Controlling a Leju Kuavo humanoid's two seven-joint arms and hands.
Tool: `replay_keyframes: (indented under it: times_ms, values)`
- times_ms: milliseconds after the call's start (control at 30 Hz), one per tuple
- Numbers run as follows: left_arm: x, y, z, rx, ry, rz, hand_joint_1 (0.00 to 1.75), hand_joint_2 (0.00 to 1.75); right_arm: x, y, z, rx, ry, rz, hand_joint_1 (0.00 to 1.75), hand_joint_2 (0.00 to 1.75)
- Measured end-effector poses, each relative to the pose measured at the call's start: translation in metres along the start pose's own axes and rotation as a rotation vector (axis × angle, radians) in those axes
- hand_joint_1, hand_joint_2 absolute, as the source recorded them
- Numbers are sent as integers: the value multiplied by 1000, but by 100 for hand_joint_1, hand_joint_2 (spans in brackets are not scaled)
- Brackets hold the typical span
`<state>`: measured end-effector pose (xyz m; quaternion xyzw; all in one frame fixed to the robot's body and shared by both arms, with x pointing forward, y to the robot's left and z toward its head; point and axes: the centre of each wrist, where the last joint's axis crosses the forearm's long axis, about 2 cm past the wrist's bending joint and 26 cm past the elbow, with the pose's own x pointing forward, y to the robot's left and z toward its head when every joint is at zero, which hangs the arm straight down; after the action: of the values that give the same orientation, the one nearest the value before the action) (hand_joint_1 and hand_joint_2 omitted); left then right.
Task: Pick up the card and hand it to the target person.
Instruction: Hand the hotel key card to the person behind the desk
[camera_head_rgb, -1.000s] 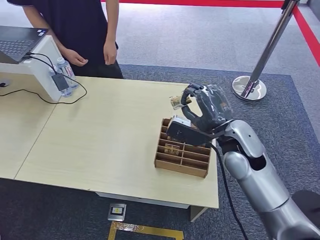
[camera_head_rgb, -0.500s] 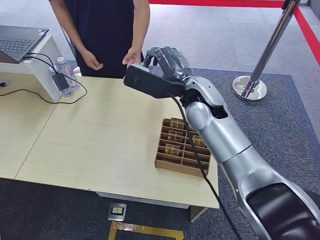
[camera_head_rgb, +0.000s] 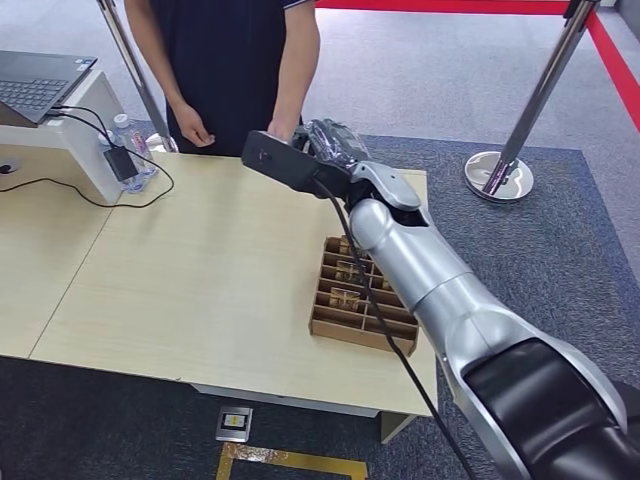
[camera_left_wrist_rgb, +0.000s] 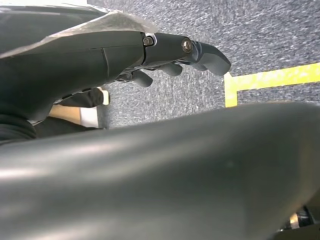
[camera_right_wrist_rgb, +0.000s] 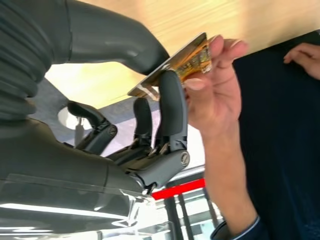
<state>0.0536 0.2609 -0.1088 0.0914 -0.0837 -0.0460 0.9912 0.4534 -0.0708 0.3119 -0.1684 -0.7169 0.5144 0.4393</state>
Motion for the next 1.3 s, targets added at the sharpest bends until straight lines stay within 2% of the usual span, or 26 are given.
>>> replay_keyframes:
  times_ms: [67,100,167,200,233,300,533,767,900,1033,1300]
  values:
    - [0,0,0,1,2,3,0,0,1,1,-1,4,2,1,175,175]
    - [0,0,0,3,2,4,0,0,2,2,-1,4,1,2,164,175]
    - [0,0,0,5,2,5,0,0,4,3,-2,-3,-7,5,99,175]
    - [0,0,0,6,1,5,0,0,4,3,-2,-11,-15,6,55,175]
    - [0,0,0,6,0,5,0,0,5,3,-2,-22,-24,7,23,175]
    - [0,0,0,6,-2,6,0,0,7,1,-2,-51,-44,10,0,175]
    - [-1,-1,0,8,0,20,0,0,13,-5,4,-207,-138,29,0,175]
    - [-4,-5,1,15,17,59,0,0,3,-2,45,-394,-215,2,0,175]
    - [-6,-9,2,18,26,86,0,0,-16,14,91,-518,-237,-13,0,175]
    - [-7,-11,3,17,50,100,0,0,-31,40,155,-624,-227,-41,0,175]
    - [-6,-15,4,11,75,117,0,0,-35,65,255,-736,-162,-130,0,175]
